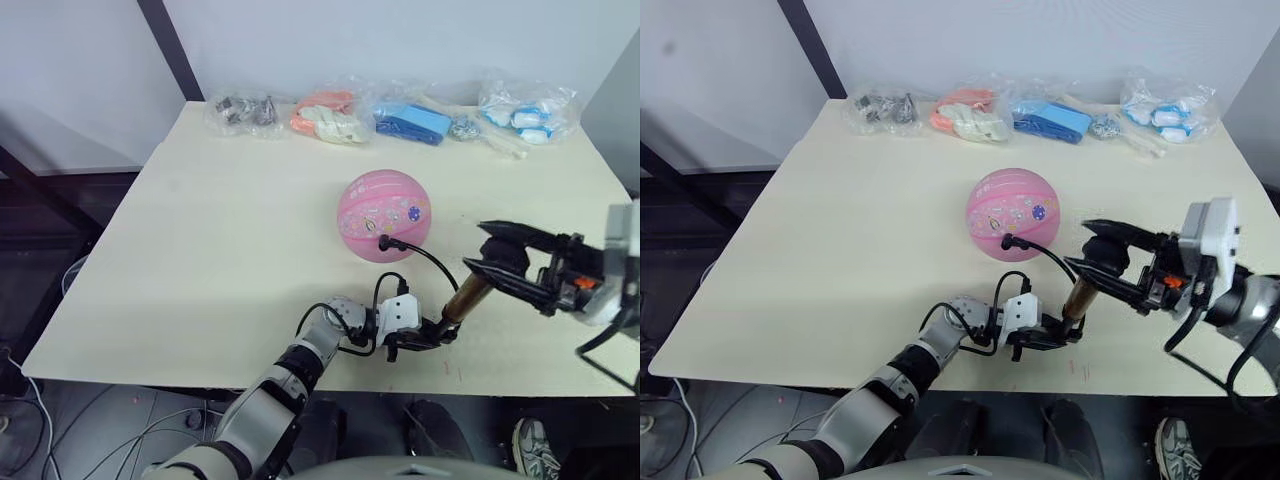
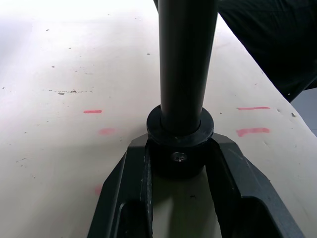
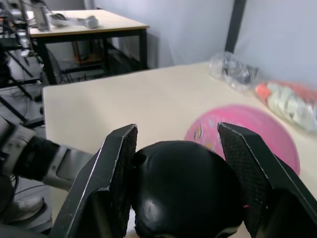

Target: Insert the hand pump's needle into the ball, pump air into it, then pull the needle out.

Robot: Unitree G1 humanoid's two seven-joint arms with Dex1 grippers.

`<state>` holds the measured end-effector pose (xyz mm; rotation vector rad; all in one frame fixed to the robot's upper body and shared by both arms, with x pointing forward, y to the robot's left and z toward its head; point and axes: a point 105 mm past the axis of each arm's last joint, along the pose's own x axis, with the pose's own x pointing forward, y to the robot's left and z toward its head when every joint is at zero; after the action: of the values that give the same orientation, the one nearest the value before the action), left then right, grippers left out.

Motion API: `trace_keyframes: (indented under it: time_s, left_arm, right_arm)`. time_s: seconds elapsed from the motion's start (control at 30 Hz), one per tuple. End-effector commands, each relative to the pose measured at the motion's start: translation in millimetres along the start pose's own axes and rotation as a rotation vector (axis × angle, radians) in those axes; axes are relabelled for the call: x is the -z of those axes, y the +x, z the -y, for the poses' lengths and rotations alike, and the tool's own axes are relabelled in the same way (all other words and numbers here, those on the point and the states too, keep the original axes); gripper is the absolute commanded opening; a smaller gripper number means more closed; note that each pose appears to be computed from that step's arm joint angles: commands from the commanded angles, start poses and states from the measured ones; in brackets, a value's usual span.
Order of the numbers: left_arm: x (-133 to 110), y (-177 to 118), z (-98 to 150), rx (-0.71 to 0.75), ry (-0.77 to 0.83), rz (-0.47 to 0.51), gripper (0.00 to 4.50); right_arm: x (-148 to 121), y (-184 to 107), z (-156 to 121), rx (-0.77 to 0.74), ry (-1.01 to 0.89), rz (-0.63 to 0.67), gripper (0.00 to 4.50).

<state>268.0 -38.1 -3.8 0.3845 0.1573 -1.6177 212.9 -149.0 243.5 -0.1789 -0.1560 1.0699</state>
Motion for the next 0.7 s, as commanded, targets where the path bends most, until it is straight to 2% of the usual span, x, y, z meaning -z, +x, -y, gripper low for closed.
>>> trace_keyframes:
  time_s: [0.03,0.3,0.47,0.5,0.6,0.7]
  left_arm:
    - [32.9,-5.1,16.4,0.027,-0.094,-0.096,1.03]
    - [33.3,-5.2,17.1,0.028,-0.096,-0.096,1.03]
    - [33.4,-5.7,16.6,0.027,-0.096,-0.096,1.03]
    - [33.4,-5.7,16.7,0.027,-0.096,-0.096,1.03]
    - [33.0,-5.7,16.4,0.027,-0.095,-0.096,1.03]
    - [32.6,-6.0,16.0,0.027,-0.095,-0.096,1.03]
  right_arm:
    - [-28.8,-8.0,4.5,0.012,-0.078,0.044,2.16]
    - [-52.9,-16.7,10.8,0.009,-0.103,0.039,2.16]
    - [-53.9,-14.5,9.8,0.005,-0.092,0.043,2.16]
    - [-49.9,-14.0,9.2,0.006,-0.084,0.035,2.16]
    - [-13.8,-10.5,2.3,0.021,-0.014,-0.011,2.16]
    - [4.1,-8.0,-2.2,0.037,0.022,-0.017,2.16]
